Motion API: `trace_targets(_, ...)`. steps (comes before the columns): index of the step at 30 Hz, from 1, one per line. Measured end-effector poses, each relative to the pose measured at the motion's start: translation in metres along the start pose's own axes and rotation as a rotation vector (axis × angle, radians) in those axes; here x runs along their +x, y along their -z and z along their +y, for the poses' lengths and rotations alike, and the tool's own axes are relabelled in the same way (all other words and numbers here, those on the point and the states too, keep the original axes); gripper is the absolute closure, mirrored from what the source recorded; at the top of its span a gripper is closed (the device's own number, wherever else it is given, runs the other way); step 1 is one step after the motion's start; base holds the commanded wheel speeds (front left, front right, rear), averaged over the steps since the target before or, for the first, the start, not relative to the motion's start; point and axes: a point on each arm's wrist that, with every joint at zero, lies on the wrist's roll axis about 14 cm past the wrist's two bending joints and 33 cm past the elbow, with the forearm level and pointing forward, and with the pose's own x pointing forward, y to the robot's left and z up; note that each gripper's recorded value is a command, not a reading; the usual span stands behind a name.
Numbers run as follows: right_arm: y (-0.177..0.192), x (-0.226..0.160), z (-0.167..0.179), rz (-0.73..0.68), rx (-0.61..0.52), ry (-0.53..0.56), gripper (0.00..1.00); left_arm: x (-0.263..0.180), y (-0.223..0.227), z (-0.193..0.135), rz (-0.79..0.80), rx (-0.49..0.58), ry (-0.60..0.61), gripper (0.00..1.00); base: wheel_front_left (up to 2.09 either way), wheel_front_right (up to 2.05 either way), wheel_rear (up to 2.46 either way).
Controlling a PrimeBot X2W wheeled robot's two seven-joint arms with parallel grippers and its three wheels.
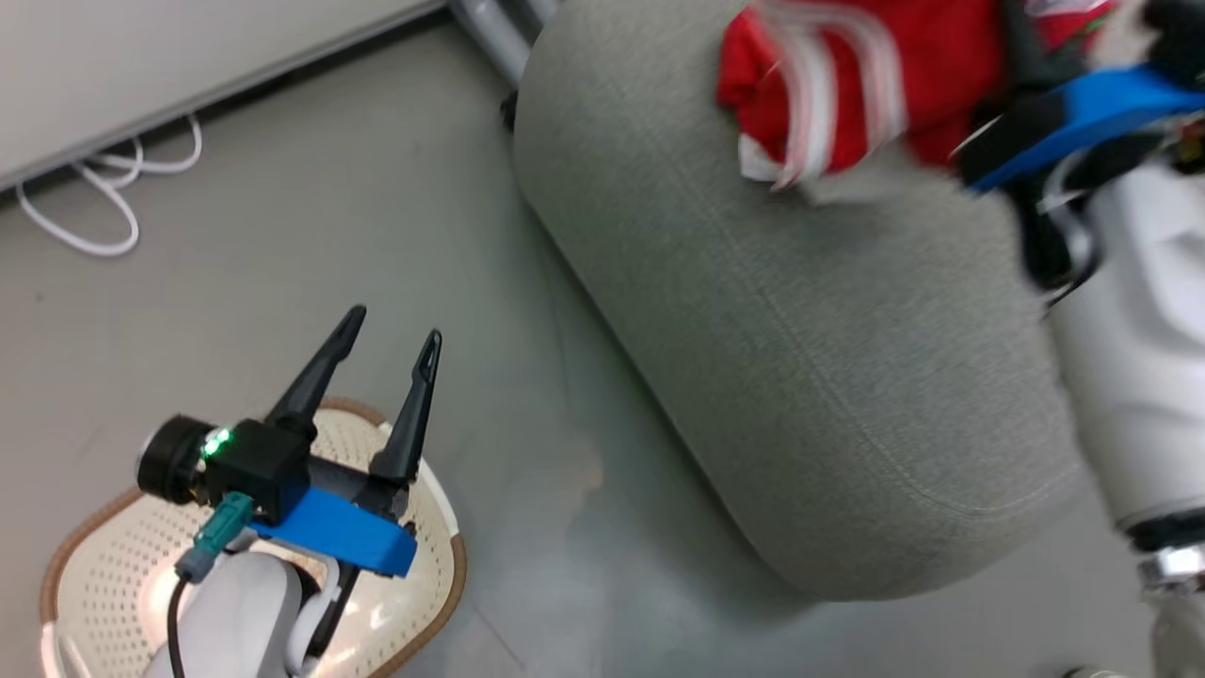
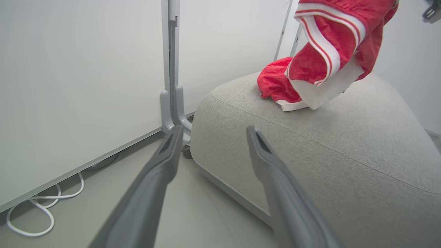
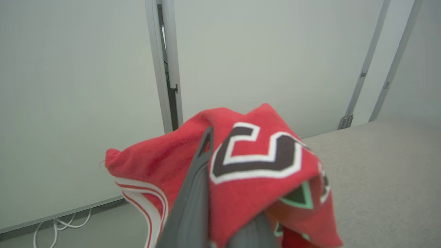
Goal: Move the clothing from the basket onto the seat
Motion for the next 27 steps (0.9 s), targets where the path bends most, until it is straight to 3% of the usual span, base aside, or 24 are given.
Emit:
trace_targets(9,-0.035,0.067,-0.036,-0.123,-0.085,0.095,1.0,0.005,0.018,0.04,-0.011,-0.014,-0.041,0.0,0.0,0.0,0.0)
trace_targets(14,0.011,0.088,-0.049,-0.061,-0.118,0.152,1.0,0.004,0.036,0.059,-0.005,-0.028,-0.063,0.0,0.0,0.0,0.0)
trace_targets(21,0.119,0.074,-0.047,0.152,-0.113,0.18,1.0,-0.008,0.068,0.08,0.05,-0.04,-0.102,0.0,0.0,0.0,0.0)
trace_targets(27,0.141,0.062,-0.046,0.199,-0.102,0.194,1.0,-0.01,0.069,0.083,0.056,-0.038,-0.109,0.0,0.0,0.0,0.0)
